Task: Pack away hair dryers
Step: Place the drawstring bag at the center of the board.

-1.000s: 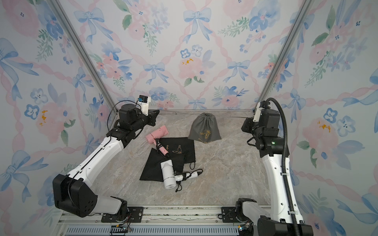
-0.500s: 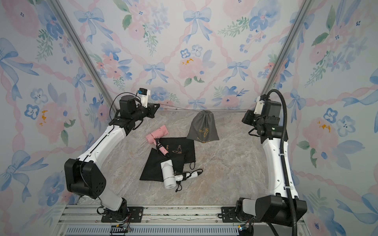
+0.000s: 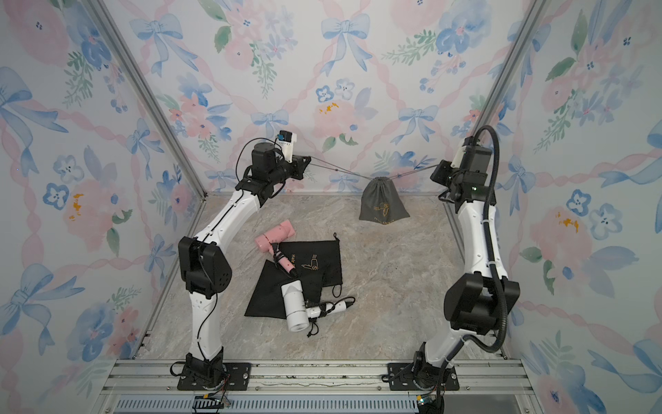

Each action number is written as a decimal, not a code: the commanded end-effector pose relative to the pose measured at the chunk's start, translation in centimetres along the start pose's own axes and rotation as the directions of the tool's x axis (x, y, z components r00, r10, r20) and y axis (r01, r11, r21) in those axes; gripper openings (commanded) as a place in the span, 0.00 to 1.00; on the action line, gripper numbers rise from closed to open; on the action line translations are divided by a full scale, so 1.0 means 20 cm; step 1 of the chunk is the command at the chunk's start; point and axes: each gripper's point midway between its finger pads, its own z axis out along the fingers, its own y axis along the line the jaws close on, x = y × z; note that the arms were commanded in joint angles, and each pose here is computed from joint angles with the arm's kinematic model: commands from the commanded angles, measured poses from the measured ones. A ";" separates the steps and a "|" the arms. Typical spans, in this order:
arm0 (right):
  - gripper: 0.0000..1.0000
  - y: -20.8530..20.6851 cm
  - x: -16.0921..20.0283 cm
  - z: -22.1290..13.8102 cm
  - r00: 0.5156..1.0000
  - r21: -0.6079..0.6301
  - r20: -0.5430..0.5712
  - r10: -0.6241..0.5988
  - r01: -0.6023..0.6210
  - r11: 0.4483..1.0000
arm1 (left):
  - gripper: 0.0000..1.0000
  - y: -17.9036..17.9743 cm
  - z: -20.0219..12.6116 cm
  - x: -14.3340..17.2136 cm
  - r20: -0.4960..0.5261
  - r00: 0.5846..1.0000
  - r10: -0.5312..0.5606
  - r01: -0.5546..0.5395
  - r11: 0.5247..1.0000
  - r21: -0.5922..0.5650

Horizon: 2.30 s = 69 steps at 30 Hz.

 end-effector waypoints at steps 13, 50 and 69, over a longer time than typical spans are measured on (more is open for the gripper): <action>0.00 0.08 0.01 0.25 0.998 -0.163 0.062 0.011 -0.001 0.987 | 0.00 -0.02 0.16 0.27 -0.083 0.995 -0.048 0.053 0.997 0.059; 0.00 -0.02 1.02 -0.06 0.915 -0.047 -0.398 0.069 -0.096 0.994 | 0.00 -0.37 -0.15 0.99 -0.398 0.913 -0.096 0.115 0.993 0.024; 0.96 0.02 0.98 -0.29 0.916 0.100 -0.399 -0.032 0.079 0.992 | 0.98 -0.44 -0.13 0.92 -0.360 0.933 -0.017 0.022 1.000 0.012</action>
